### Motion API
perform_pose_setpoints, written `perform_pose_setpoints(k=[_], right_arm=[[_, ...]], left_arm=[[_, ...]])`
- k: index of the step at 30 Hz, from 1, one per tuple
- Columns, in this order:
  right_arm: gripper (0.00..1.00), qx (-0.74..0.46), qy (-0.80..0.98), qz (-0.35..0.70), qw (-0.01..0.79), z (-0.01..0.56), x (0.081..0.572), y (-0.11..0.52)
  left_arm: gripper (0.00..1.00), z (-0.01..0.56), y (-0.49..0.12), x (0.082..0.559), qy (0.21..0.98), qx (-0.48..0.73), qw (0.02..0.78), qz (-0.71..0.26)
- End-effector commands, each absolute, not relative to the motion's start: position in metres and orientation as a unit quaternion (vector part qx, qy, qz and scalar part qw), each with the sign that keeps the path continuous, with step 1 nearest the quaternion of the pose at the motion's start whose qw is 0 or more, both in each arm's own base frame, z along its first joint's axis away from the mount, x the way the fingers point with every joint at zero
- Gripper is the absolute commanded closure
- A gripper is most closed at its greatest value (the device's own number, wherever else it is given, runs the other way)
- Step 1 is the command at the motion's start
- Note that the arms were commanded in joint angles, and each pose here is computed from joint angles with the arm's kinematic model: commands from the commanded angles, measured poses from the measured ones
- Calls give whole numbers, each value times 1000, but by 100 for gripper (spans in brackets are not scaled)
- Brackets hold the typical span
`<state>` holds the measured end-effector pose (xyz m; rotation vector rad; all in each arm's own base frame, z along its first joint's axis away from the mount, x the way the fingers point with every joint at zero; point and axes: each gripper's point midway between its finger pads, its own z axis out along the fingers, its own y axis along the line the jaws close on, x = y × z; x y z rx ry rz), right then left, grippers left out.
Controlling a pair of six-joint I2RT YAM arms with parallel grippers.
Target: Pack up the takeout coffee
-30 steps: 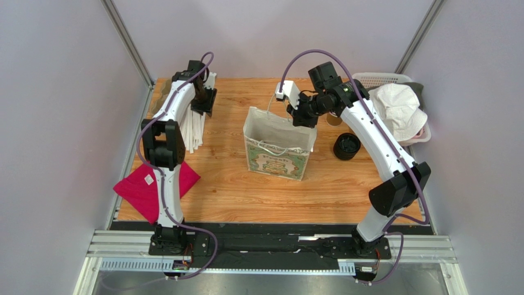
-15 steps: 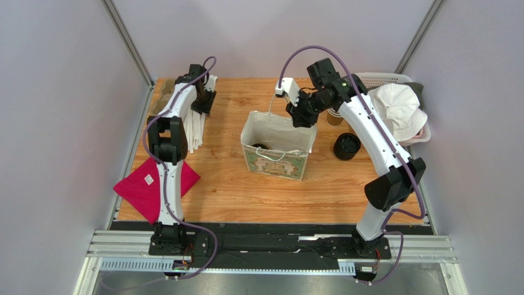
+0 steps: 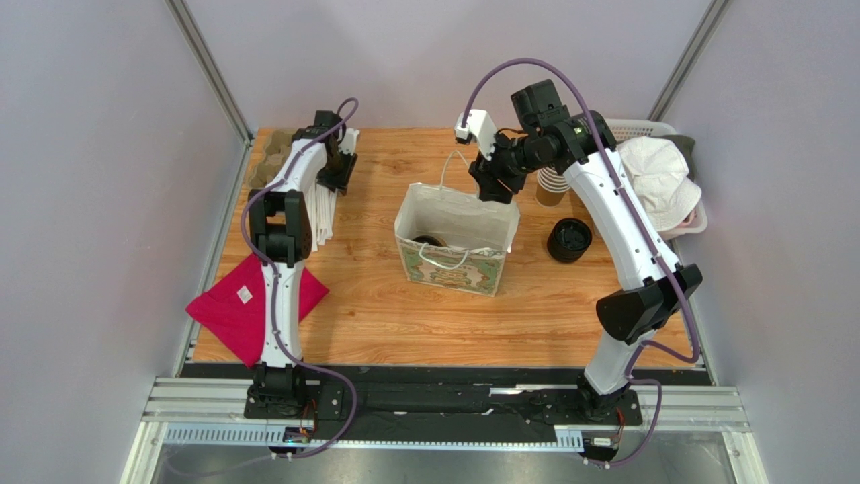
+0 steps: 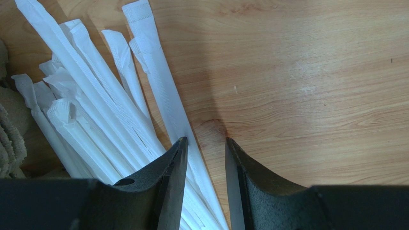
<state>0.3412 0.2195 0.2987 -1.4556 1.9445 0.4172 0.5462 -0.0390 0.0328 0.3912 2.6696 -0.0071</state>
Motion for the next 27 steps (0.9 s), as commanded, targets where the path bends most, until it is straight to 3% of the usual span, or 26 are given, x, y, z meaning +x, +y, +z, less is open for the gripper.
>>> perform_pose_setpoints(k=[1, 6, 17, 27], right_arm=[[45, -546, 743, 159, 352, 316, 344, 222], [34, -541, 743, 160, 360, 323, 343, 225], [31, -526, 744, 153, 384, 340, 348, 223], [30, -517, 749, 145, 388, 343, 348, 220]], left_arm=[[57, 36, -33, 551, 964, 139, 227, 5], [57, 26, -33, 540, 970, 134, 202, -2], [71, 30, -87, 494, 970, 145, 165, -101], [76, 19, -77, 486, 978, 146, 145, -26]])
